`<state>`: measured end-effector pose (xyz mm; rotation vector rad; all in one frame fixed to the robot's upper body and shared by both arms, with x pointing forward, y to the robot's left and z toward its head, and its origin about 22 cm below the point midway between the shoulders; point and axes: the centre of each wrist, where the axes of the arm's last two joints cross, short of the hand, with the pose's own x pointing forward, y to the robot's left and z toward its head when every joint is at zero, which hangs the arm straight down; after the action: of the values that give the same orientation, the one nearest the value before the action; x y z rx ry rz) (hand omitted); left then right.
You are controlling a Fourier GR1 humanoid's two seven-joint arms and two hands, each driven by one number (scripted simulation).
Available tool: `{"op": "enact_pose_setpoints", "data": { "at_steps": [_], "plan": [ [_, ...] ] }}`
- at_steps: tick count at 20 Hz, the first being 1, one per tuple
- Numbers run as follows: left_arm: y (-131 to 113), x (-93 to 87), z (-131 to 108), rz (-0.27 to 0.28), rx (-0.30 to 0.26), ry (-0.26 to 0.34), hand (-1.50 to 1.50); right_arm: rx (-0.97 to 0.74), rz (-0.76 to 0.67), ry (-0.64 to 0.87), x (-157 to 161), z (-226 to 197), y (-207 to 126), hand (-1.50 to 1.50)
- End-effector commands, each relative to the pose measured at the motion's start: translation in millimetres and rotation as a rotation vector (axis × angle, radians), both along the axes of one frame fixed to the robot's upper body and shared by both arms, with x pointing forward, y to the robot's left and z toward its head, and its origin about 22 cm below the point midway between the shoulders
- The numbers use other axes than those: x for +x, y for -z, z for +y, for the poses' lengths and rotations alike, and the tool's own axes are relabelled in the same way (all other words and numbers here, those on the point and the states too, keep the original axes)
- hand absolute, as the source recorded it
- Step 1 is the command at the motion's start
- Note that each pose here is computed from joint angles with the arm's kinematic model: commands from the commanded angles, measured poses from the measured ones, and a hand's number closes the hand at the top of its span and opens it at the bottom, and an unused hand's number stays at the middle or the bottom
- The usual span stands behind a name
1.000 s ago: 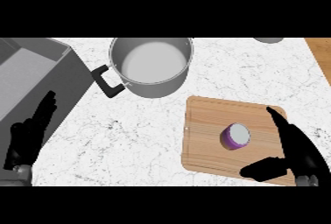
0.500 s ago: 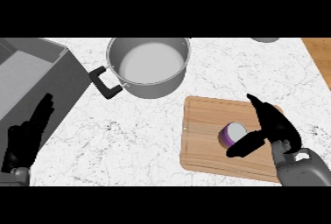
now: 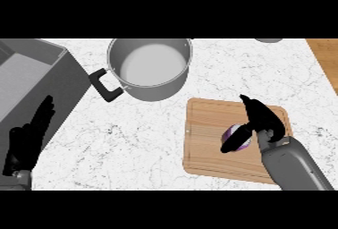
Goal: Pick the can from the cutting board and place it in the pot
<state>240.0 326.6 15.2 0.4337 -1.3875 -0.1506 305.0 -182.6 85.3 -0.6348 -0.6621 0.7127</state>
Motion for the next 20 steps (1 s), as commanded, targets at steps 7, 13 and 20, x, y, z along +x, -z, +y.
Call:
{"op": "enact_pose_setpoints", "data": {
  "at_steps": [7, 13, 20],
  "plan": [
    [-6.2, 0.4, 13.5, -0.001, -0.019, 0.0, 0.0, -0.117, 0.166, 0.082, 13.2, 22.4, 15.5, -1.5],
    [-4.2, -0.5, -2.6, -0.009, 0.002, -0.022, 0.0, -0.108, 0.179, 0.076, 7.8, -5.2, 36.7, -1.5],
    [9.6, -9.9, 16.3, -0.007, -0.008, -0.005, 0.0, -0.115, 0.226, 0.023, 13.6, 28.5, 59.4, 1.5]
  ]
}}
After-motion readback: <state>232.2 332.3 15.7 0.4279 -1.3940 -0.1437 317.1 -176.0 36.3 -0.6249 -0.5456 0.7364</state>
